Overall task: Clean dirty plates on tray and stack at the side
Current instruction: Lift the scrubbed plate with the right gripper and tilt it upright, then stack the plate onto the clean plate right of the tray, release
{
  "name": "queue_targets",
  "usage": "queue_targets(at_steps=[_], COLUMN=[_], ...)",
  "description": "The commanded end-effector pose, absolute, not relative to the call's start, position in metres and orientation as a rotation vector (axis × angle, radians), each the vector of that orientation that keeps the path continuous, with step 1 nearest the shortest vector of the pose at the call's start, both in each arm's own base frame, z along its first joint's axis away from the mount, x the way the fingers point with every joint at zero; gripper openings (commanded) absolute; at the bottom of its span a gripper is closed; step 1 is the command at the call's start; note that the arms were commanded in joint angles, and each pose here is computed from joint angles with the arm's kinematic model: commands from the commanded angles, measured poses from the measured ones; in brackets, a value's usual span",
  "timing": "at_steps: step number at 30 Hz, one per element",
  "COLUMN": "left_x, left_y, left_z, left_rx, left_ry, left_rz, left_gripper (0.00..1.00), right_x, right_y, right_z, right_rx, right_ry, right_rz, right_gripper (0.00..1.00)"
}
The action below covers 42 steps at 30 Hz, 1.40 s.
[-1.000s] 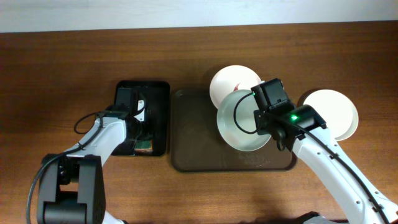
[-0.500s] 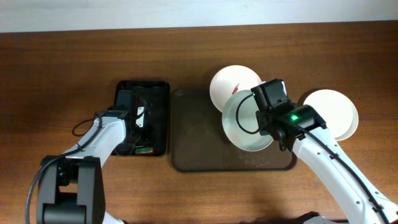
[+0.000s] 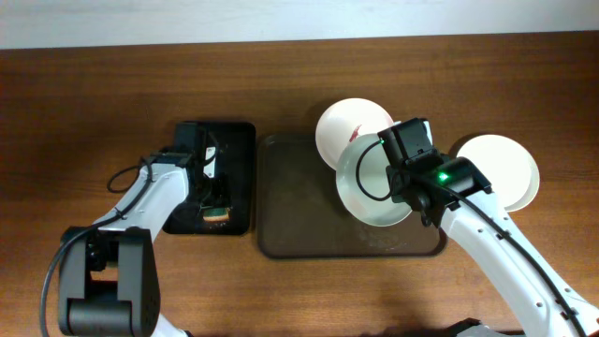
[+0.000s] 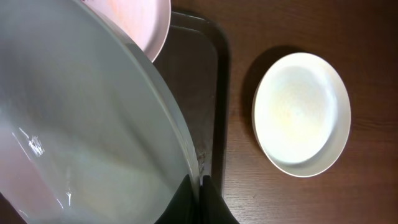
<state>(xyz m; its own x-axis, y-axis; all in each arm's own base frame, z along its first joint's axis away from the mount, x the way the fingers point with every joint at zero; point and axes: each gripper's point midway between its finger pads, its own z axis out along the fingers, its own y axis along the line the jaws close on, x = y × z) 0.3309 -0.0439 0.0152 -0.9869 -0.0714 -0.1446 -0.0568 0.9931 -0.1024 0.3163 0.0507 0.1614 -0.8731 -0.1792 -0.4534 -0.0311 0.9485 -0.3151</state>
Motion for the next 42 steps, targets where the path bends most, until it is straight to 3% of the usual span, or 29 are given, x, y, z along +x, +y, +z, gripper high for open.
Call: queue_targets(at_steps=[1,13,15,17,21,22,23,24,25,26,28,29,30,31,42], left_x=[0.326,0.287,0.286,0.291,0.297,0.298,0.3,0.301,0.301,0.3,0.299,0.298,0.299,0.299,0.325], left_y=[-0.045,-0.042,-0.042,-0.042,-0.042,-0.042,-0.042,-0.042,-0.042,-0.042,-0.042,-0.042,-0.042,-0.042,-0.044], left_z=[0.015,-0.011,-0.013,-0.013,-0.011,-0.011,-0.01,-0.009,-0.009,-0.009,-0.009,-0.008,-0.007,-0.004,0.043], left_rx=[-0.099,-0.11,-0.11,-0.108,-0.106,-0.106,-0.105,-0.105,-0.104,-0.105,-0.106,-0.106,-0.106,-0.107,-0.098], left_ry=[3.021,3.126,3.122,3.105,3.08,3.078,3.074,3.07,3.071,3.074,3.081,3.082,3.082,3.086,2.974], left_rz=[-0.159,-0.143,-0.144,-0.147,-0.145,-0.144,-0.145,-0.146,-0.146,-0.145,-0.145,-0.144,-0.145,-0.144,-0.16], left_gripper=[0.63,0.7,0.53,0.0,0.0,0.18,0.51,0.53,0.22,0.01,0.0,0.06,0.35,0.5,0.56], right_x=[0.321,0.326,0.328,0.328,0.327,0.327,0.327,0.329,0.329,0.329,0.331,0.332,0.333,0.334,0.351], right_y=[0.039,0.018,0.013,0.014,0.029,0.029,0.029,0.033,0.034,0.034,0.032,0.03,0.028,0.022,-0.022], right_z=[0.182,0.197,0.201,0.203,0.206,0.208,0.212,0.216,0.217,0.218,0.219,0.219,0.219,0.219,0.182], right_rx=[-0.104,-0.048,-0.034,-0.044,-0.189,-0.192,-0.194,-0.199,-0.201,-0.197,-0.179,-0.136,-0.097,-0.026,0.366], right_ry=[2.539,2.451,2.427,2.413,2.395,2.382,2.357,2.334,2.326,2.319,2.314,2.311,2.31,2.309,2.505], right_rz=[-0.497,-0.67,-0.708,-0.727,-0.763,-0.783,-0.812,-0.82,-0.824,-0.829,-0.825,-0.809,-0.798,-0.78,-0.178], right_gripper=[0.04,0.04,0.04,0.04,0.04,0.04,0.04,0.04,0.04,0.04,0.04,0.04,0.04,0.04,0.06])
